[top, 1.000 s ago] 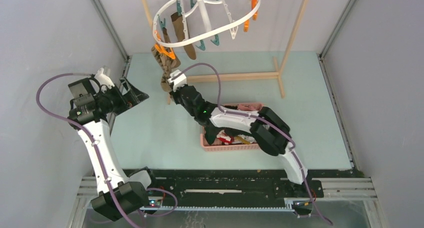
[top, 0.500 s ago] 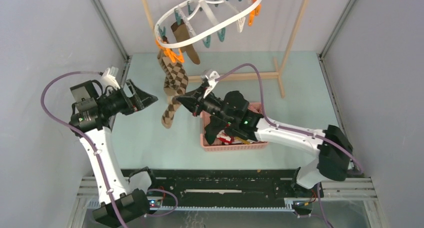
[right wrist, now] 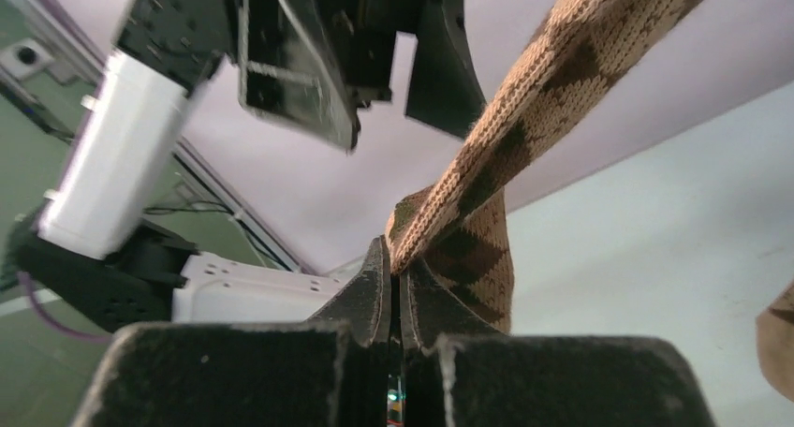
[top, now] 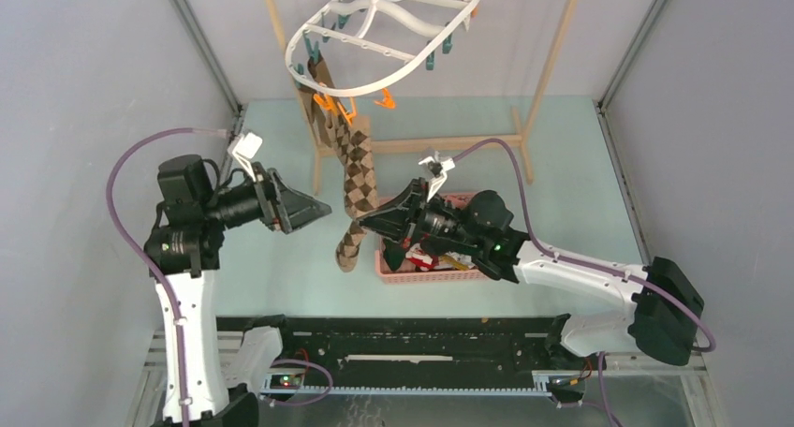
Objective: Remove the socks clipped to the hanger
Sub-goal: Remove the sock from the hanger.
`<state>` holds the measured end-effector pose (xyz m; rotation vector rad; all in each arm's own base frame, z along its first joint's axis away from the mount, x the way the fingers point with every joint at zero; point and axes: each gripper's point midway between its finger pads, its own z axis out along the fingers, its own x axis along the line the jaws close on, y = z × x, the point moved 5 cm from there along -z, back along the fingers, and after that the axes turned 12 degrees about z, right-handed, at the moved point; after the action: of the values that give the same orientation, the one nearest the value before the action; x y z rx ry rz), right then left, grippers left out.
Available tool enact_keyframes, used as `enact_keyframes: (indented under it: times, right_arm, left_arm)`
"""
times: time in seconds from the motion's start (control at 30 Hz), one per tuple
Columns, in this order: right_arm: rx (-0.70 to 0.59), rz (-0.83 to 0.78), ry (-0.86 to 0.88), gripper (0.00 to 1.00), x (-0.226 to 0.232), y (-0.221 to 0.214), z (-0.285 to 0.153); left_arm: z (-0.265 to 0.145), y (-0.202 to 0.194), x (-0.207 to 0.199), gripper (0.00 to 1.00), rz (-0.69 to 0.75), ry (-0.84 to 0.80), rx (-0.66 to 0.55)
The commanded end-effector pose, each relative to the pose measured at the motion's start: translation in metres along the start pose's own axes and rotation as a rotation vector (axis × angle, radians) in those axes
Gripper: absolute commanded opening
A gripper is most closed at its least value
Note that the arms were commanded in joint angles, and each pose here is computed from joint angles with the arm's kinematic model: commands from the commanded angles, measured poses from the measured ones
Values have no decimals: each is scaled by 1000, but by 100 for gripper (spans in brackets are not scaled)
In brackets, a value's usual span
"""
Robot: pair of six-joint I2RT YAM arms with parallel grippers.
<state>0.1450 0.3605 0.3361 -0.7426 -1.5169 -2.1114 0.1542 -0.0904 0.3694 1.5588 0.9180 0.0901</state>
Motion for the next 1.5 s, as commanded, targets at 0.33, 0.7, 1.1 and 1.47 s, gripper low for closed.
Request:
enact_keyframes:
  times: [0.33,0.7,1.1,1.47]
  right_arm:
    - [-78,112,199,0,47,29,-16]
    - [-92,185,164,0,36,25,-4]
    - [-306,101,-349,65,-10,63,-1]
    - [-363,-137,-477,77,-39,116,45]
  left_arm:
    - [19,-43,-40,87,71,-319,130]
    - [37,-62,-38,73,77,-364,222]
    - [32,-53,-24,2,206,-129,145]
    - [34,-59,-18,0,227,-74,171]
